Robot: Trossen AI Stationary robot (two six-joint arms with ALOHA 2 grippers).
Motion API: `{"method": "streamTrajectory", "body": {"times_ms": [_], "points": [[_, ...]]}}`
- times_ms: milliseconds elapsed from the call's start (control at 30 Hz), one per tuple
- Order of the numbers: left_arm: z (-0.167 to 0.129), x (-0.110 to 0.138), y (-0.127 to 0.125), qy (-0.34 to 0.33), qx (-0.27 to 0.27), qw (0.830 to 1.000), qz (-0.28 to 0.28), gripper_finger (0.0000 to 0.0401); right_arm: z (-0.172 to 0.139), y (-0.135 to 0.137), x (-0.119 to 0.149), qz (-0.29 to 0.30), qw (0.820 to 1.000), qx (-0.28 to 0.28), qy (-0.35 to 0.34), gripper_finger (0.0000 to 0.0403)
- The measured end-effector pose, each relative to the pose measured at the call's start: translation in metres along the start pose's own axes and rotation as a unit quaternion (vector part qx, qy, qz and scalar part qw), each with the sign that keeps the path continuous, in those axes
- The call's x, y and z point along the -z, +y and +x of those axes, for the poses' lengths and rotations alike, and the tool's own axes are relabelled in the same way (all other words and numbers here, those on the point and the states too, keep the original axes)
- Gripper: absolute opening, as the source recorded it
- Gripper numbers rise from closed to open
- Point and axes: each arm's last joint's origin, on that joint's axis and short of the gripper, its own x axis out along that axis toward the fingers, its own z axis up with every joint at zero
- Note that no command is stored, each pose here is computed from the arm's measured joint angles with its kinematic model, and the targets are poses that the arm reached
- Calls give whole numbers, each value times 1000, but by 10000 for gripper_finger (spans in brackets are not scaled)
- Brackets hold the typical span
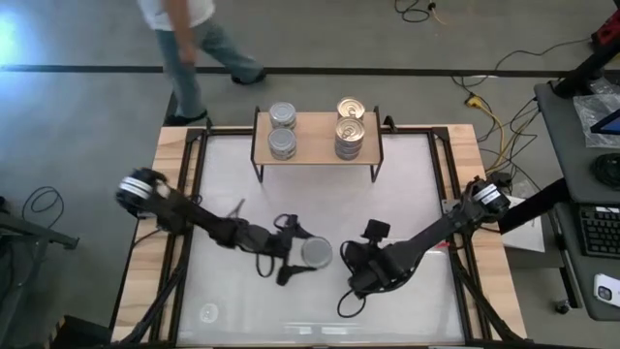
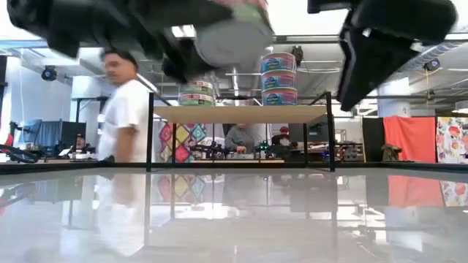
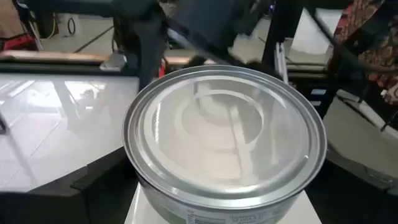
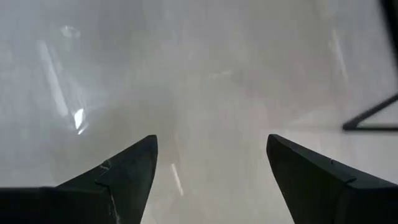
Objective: Stack canned seafood by type on shelf
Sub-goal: Stack the green tuna can on top of the green tuna can on the shelf
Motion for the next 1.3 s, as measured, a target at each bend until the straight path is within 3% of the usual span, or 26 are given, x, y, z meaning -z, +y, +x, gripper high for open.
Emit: {"method": "streamTrajectory", "body": {"times_ms": [167,400,633,800,1133,1300], "points": [[-38,-35,8,-1,-11,1000,-1,371,-13,0,-18,-28,998,-5,-47,307],[-81,-82,29,-6,-59,998,19,371,-29,-10,-63,-97,984,-9,-149,320],[-118,-124,56,-12,-121,991,62,371,-20,-42,-111,-144,965,0,-218,313],[-135,-145,78,0,-177,980,92,371,-32,-74,-144,-169,945,-31,-278,302],[-157,-162,142,30,-197,976,91,372,-47,-134,-183,-108,937,-7,-333,290],[-169,-162,175,32,-191,978,78,374,-63,-163,-204,-56,910,14,-410,300]]}}
